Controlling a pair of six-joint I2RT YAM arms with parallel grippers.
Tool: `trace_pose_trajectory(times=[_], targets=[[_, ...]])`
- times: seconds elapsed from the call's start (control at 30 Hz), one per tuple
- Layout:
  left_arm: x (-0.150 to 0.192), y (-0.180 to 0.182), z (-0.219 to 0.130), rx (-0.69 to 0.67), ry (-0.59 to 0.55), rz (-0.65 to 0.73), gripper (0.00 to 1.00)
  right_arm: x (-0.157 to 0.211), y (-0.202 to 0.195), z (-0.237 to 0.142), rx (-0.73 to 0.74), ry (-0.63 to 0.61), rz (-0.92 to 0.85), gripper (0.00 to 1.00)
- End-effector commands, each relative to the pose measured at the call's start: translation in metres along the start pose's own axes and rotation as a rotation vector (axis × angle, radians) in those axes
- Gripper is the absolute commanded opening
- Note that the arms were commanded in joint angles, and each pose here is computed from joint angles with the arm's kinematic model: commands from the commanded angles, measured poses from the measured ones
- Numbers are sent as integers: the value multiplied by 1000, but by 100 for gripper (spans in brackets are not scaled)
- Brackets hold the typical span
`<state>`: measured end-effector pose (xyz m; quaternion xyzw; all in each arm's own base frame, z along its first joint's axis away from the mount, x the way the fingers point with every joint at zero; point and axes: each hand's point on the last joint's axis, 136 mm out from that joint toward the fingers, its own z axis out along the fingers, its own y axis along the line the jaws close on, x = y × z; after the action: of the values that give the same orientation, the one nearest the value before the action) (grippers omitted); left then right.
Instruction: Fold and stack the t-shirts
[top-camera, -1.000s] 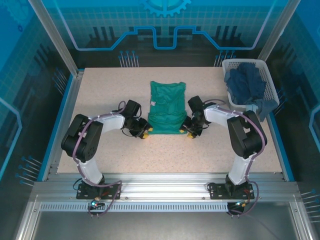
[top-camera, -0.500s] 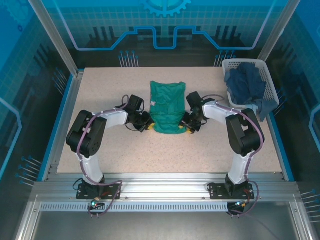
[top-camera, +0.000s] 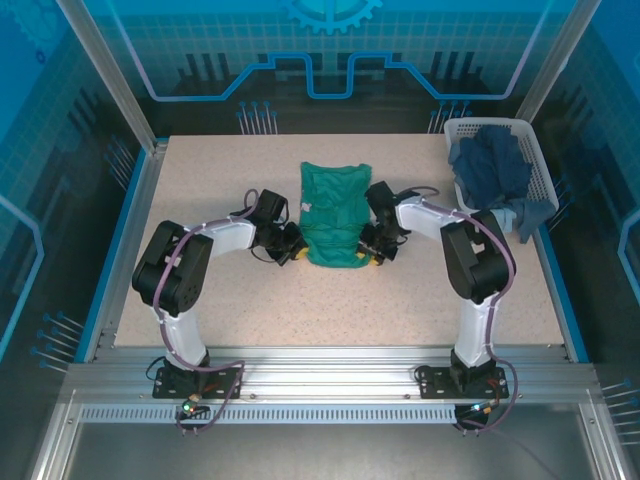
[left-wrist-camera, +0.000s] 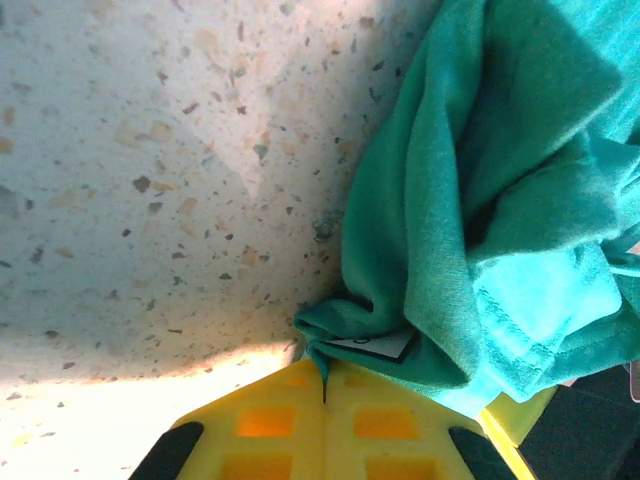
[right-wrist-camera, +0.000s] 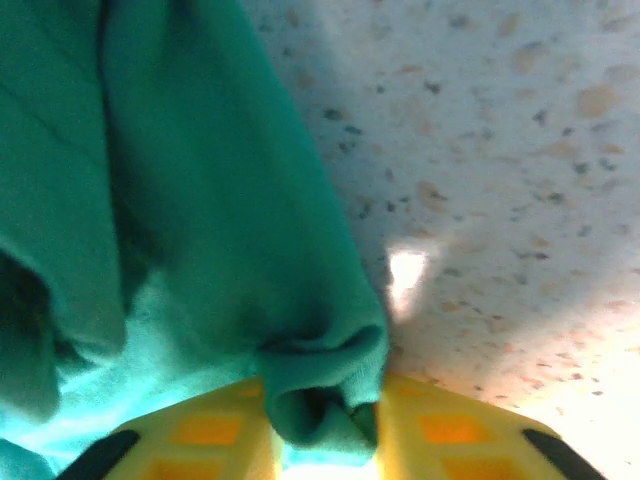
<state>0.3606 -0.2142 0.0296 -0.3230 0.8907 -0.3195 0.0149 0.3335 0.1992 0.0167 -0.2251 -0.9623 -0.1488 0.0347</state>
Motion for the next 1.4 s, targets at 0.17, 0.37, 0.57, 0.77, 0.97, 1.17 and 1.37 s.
trace_pose_trajectory(times=[0.17, 0.37, 0.57, 0.77, 0.97, 1.17, 1.37], targets=[[1, -14, -21, 0, -39, 70, 0, -2, -6, -5, 69, -70, -45, 0], [-1, -57, -63, 61, -97, 168, 0, -8, 15, -67, -52, -188, -85, 0], [-15, -119, -110, 190, -153, 205, 0, -27, 39, -120, -162, -239, -72, 0], [-9, -128, -133, 229, -166, 209, 0, -21, 45, -141, -201, -235, -60, 0], [22, -71, -110, 170, -94, 159, 0, 8, 24, -116, -168, -162, -45, 0], [57, -21, -90, 93, -7, 134, 0, 39, -1, -88, -117, -74, -54, 0], [80, 17, -81, 38, 48, 136, 0, 67, -24, -74, -79, -22, -75, 0]])
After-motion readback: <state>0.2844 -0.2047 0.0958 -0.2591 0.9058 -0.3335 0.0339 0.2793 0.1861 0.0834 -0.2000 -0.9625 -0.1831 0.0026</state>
